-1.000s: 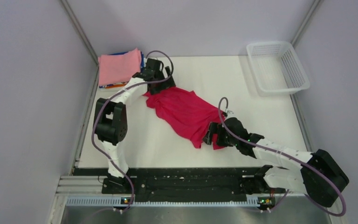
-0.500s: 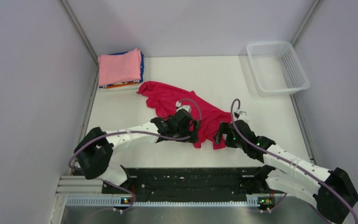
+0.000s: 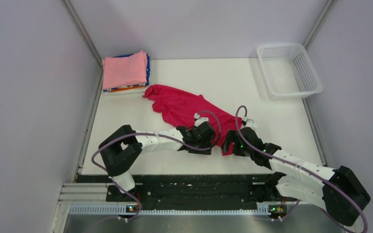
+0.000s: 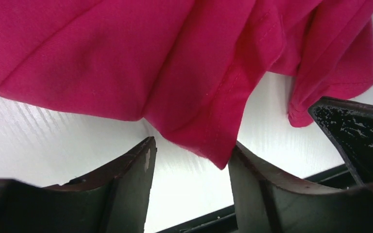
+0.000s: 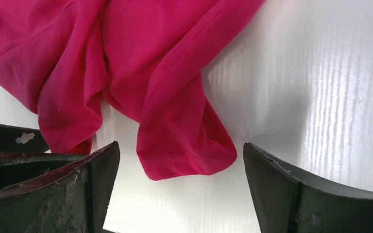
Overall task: Fold and stack the t-shirts
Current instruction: Flatten out the tshirt
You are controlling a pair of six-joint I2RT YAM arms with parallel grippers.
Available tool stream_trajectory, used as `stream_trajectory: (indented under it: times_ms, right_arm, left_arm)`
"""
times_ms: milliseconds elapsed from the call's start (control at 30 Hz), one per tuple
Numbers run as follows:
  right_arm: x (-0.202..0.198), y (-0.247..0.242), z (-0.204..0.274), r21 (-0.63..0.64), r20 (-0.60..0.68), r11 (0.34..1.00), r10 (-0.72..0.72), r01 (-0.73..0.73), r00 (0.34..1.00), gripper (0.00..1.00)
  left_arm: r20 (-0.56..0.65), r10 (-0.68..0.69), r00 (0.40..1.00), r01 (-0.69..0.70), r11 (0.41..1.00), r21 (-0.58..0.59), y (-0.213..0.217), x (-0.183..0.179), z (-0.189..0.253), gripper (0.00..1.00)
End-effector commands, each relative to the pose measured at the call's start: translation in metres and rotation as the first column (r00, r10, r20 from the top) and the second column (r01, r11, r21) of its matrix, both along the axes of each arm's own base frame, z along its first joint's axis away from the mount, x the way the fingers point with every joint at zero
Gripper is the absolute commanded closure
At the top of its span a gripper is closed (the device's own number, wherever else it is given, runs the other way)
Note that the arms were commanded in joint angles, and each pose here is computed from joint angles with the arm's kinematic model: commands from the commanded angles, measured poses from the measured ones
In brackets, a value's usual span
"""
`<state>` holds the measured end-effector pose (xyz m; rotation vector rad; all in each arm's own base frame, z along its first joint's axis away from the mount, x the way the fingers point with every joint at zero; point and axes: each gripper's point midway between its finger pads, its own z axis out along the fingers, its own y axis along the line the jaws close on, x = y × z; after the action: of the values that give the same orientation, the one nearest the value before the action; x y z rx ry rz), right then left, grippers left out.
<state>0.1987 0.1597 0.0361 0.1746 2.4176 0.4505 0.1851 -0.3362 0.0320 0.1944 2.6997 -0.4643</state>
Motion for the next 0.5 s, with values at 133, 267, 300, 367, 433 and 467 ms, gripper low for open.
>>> stream_trajectory:
  times_ms: [133, 267, 300, 367, 433, 467]
  right_arm:
    - [0.006, 0.020, -0.006, 0.048, 0.009, 0.997, 0.058, -0.058, 0.998, 0.16]
    - [0.006, 0.026, -0.015, 0.042, -0.020, 0.996, 0.083, -0.082, 0.996, 0.28]
    - [0.005, 0.028, -0.018, 0.042, -0.035, 0.995, 0.094, -0.093, 0.995, 0.30]
    - [0.003, 0.028, -0.026, 0.026, -0.067, 0.995, 0.102, -0.101, 0.993, 0.40]
    - [0.001, 0.027, -0.032, 0.005, -0.095, 0.995, 0.103, -0.102, 0.990, 0.61]
    - [0.002, 0.026, -0.032, -0.003, -0.098, 0.995, 0.102, -0.102, 0.990, 0.76]
  left_arm:
    - [0.071, 0.093, 0.993, -0.098, 0.993, 0.066, 0.013, 0.017, 0.008, 0.92]
    - [0.106, 0.128, 0.986, -0.136, 0.988, 0.078, 0.028, 0.018, 0.015, 1.00]
    - [0.114, 0.134, 0.984, -0.144, 0.986, 0.085, 0.031, 0.019, 0.017, 1.00]
    - [0.126, 0.146, 0.981, -0.158, 0.983, 0.094, 0.037, 0.019, 0.021, 1.00]
    - [0.148, 0.161, 0.976, -0.177, 0.979, 0.102, 0.044, 0.021, 0.027, 1.00]
    - [0.169, 0.173, 0.970, -0.193, 0.975, 0.111, 0.050, 0.024, 0.031, 1.00]
